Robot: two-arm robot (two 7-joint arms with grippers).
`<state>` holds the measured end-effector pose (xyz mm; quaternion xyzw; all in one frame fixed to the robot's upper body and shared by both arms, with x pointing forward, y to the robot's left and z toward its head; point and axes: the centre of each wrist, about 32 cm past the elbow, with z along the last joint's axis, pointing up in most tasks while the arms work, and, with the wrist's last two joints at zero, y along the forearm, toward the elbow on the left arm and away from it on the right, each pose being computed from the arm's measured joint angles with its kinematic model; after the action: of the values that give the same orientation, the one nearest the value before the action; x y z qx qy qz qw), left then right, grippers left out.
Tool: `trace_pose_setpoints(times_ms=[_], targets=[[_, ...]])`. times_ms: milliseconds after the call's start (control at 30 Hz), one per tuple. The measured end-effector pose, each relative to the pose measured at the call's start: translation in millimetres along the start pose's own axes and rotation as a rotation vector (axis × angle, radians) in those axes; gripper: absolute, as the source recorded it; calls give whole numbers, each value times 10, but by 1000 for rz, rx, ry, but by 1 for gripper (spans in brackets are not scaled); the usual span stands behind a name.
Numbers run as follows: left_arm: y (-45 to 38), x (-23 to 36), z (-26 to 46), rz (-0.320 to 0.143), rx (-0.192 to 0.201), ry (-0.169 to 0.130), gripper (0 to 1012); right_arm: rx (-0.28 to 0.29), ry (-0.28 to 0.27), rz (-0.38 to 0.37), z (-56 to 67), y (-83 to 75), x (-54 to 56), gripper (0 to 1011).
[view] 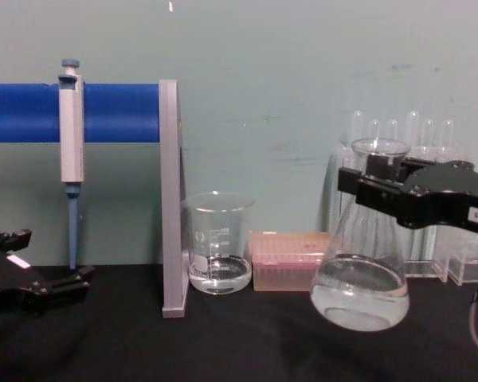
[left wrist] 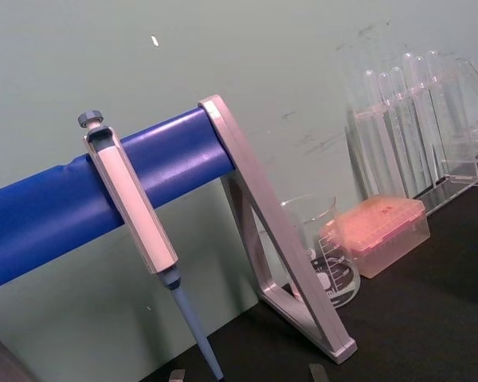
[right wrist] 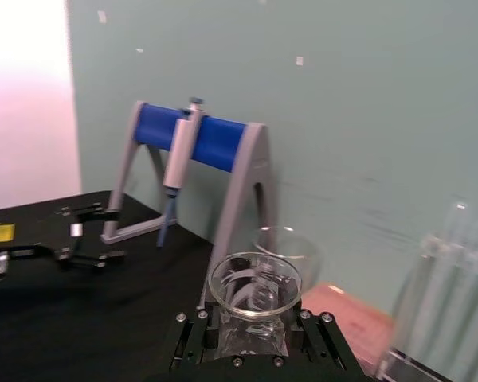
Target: Grasp the erlenmeyer flask with one hand, shake it three times, then place it back.
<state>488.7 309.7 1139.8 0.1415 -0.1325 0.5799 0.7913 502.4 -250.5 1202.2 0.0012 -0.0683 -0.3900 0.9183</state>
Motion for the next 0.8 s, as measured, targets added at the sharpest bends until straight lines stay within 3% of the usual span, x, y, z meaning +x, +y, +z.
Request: trace_pose_setpoints(times_ms=[600, 800], targets=[[0, 0, 0, 0, 0, 0, 1001, 19, -30, 180, 11, -1, -11, 450], [0, 0, 0, 0, 0, 0, 1001, 22, -31, 198, 12, 7, -11, 450]])
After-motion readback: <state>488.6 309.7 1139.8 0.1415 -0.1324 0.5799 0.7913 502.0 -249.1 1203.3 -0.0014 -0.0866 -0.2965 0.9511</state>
